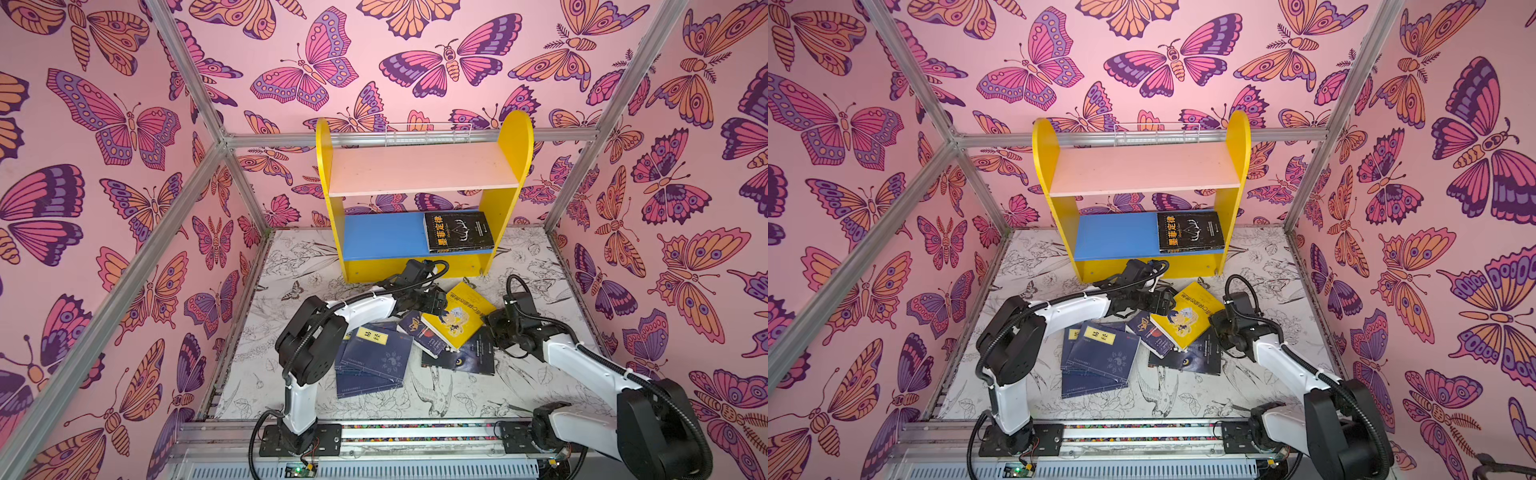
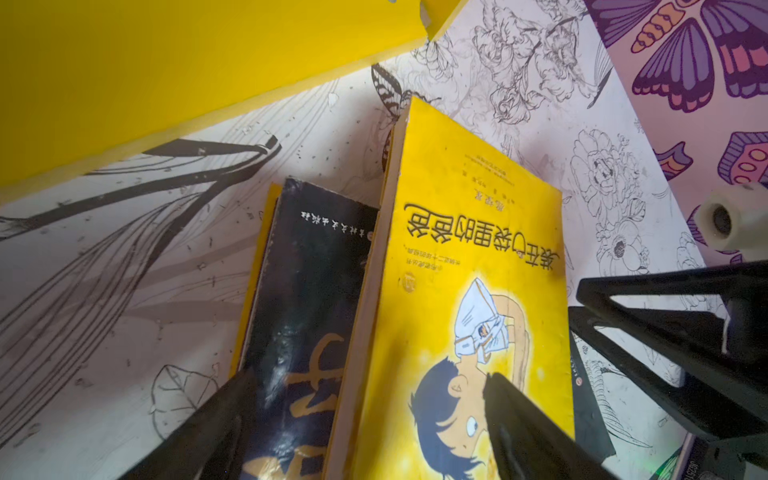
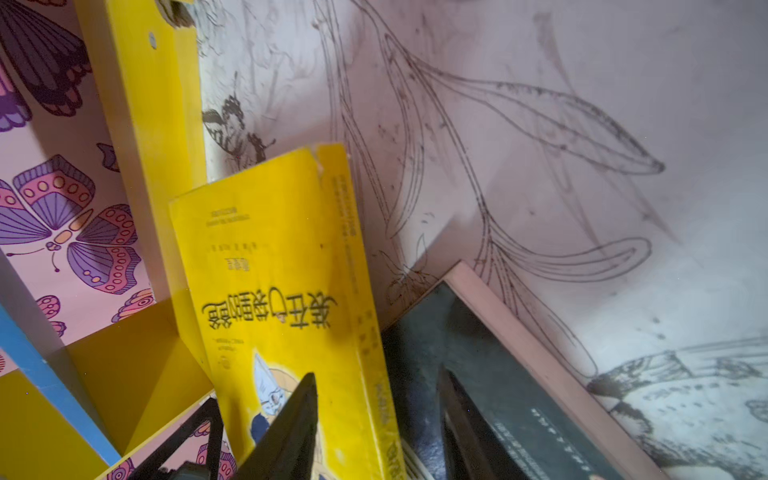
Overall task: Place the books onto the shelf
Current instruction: 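Grasp the yellow book with the right gripper while the left gripper hovers nearby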
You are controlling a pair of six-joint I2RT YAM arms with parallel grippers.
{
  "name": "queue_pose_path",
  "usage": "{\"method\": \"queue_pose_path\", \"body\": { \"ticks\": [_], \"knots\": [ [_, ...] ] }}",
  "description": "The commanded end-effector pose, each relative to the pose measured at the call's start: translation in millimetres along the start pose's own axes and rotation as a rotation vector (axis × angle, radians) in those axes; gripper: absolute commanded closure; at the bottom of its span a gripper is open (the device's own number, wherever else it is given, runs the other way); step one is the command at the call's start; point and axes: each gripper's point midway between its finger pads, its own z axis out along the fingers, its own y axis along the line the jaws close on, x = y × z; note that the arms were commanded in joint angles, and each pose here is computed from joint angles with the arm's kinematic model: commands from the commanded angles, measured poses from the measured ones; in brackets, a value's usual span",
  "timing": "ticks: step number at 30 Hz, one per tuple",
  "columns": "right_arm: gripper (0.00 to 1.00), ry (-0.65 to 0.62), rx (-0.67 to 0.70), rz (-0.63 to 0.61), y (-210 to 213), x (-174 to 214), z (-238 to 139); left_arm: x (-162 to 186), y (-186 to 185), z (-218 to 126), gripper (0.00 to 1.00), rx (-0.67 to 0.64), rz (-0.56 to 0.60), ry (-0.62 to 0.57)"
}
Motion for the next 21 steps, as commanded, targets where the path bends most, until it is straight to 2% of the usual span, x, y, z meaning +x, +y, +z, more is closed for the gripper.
{"method": "queue_pose_path", "body": {
  "ticks": [1,5,11,17,21],
  "knots": [
    [0.56,0.011,-0.029,0.032,2,1,4,11,0,12,0.22,0.028,-0.002,0.048],
    [0.57,0.017,-0.038,0.027,1,2,10,18,5,17,0.34,0.012,-0.001,0.075],
    [0.60,0.067,-0.144,-0.005,25,8,22,30,9,26,0.45,0.008,-0.022,0.125],
    [0.81,0.097,-0.278,-0.082,61,13,13,35,10,30,0.46,0.004,-0.028,0.149],
    [0.90,0.092,-0.338,-0.139,79,14,1,35,10,32,0.46,0.007,-0.029,0.155]
  ]
}}
